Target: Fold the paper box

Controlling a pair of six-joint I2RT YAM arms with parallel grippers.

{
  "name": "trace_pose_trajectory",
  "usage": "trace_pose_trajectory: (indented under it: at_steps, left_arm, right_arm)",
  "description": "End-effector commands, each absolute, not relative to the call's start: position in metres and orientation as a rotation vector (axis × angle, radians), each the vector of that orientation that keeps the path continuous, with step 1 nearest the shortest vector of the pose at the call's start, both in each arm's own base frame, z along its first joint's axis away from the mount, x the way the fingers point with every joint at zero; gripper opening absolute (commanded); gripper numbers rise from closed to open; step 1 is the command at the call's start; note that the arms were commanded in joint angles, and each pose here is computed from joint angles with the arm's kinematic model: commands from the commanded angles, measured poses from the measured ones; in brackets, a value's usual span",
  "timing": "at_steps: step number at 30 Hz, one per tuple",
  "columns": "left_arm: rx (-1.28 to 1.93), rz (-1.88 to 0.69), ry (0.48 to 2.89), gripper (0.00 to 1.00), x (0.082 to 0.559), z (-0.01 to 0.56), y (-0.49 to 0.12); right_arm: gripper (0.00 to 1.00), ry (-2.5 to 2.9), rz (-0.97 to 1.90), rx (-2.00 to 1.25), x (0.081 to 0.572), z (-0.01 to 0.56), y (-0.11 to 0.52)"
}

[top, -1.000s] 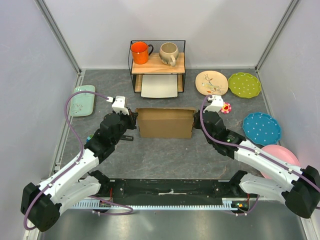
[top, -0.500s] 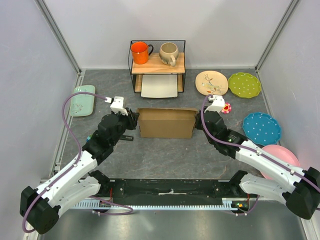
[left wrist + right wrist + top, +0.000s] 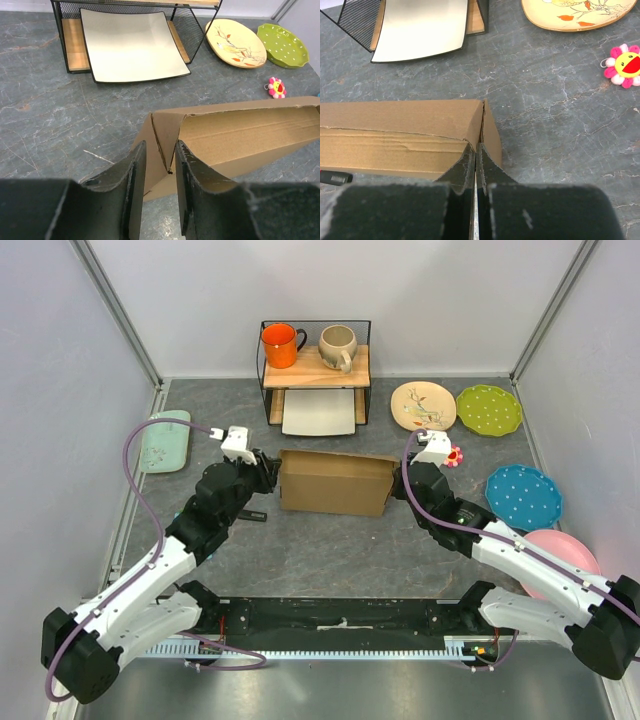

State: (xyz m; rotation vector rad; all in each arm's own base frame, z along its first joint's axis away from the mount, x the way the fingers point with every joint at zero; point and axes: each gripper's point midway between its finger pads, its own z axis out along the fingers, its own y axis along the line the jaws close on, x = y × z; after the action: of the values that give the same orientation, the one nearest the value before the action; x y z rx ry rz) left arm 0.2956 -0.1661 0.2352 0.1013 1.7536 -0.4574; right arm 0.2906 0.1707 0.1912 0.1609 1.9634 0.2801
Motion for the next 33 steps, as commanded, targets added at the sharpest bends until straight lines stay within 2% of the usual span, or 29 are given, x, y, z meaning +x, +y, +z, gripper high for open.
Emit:
trace_pose_trajectory:
  at_steps: [1,3,5,6,7,8,12,20,29,33]
  left_arm:
    - [0.099,-0.472,1.656,0.37,0.306,0.271,-0.170]
    - [0.106,-0.462,1.663,0.37,0.309,0.269,-0.171]
    - [0.114,-0.455,1.663,0.29,0.311,0.268,-0.172]
    - [0.118,-0.460,1.653,0.24,0.311,0.271,-0.173]
    - [0.125,-0.460,1.652,0.08,0.311,0.269,-0.174]
    - [0.128,-0.460,1.652,0.02,0.311,0.268,-0.174]
    - [0.150,-0.491,1.649,0.02,0.308,0.261,-0.179]
    - [0.149,-0.559,1.737,0.02,0.293,0.209,-0.184]
    - [0.038,-0.494,1.843,0.02,0.277,0.152,-0.169]
    - [0.052,-0.418,1.861,0.02,0.275,0.139,-0.165]
  right_arm:
    - [0.00,2.218,0.065,0.030,0.258,0.123,0.144]
    - [0.00,2.214,0.068,0.027,0.259,0.125,0.145]
    - [0.00,2.212,0.066,0.021,0.258,0.125,0.145]
    - [0.00,2.213,0.063,0.021,0.258,0.125,0.144]
    - [0.00,2.210,0.061,0.020,0.258,0.126,0.144]
    - [0.00,2.209,0.061,0.019,0.258,0.126,0.144]
    - [0.00,2.200,0.068,0.017,0.258,0.130,0.144]
    - [0.00,2.209,0.091,-0.002,0.256,0.127,0.150]
    - [0.00,2.210,0.114,-0.013,0.254,0.124,0.154]
    - [0.08,2.201,0.149,-0.019,0.253,0.128,0.159]
